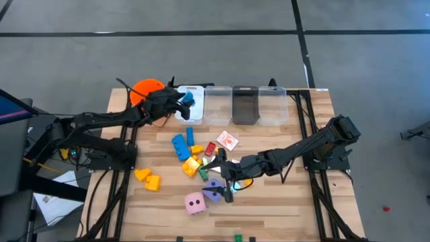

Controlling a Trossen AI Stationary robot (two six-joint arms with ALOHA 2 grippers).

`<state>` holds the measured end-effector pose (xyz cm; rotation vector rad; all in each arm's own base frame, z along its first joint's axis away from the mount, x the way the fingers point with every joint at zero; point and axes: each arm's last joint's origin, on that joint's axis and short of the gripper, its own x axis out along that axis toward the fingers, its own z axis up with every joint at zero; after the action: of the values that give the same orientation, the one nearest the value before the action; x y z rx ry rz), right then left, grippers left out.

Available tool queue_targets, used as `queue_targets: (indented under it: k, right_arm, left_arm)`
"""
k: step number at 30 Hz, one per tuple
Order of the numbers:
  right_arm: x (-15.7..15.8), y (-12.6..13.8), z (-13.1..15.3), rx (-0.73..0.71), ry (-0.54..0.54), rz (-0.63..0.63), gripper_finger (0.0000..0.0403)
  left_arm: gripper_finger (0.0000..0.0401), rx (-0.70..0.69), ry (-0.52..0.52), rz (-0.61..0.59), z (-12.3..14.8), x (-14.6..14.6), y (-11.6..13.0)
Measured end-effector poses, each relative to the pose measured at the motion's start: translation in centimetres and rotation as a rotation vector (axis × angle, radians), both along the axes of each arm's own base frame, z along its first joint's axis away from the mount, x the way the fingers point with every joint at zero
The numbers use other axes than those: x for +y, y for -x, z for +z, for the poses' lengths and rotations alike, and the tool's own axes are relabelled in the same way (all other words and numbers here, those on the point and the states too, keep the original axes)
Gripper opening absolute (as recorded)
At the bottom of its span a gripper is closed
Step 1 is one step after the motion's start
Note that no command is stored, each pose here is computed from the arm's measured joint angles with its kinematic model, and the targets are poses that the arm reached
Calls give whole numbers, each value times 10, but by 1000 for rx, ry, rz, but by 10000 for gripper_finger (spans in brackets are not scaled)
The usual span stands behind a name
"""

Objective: Pick & Place Toys
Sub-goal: Put the bottom big blue game piece into the white bin, then put the big yellow game piece into the white bin

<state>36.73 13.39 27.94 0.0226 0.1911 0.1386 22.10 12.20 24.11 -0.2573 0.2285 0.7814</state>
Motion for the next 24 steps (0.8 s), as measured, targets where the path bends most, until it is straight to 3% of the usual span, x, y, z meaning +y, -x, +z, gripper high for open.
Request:
queue_targets:
  k: [8,15,18,24]
  right_arm:
    - [0,0,0,0,-1,0,331]
    - [12,8,-3,45,38,-41,331]
    - [25,23,1,86,65,-104,331]
    - [51,59,-10,233,135,-260,331]
  left_arm:
    - [275,33,24,-20,-3,-3,0]
    - [275,-23,117,-425,-2,-31,-14]
    - [275,-30,149,-612,-2,-56,-22]
    - [275,-16,157,-870,-2,-117,-31]
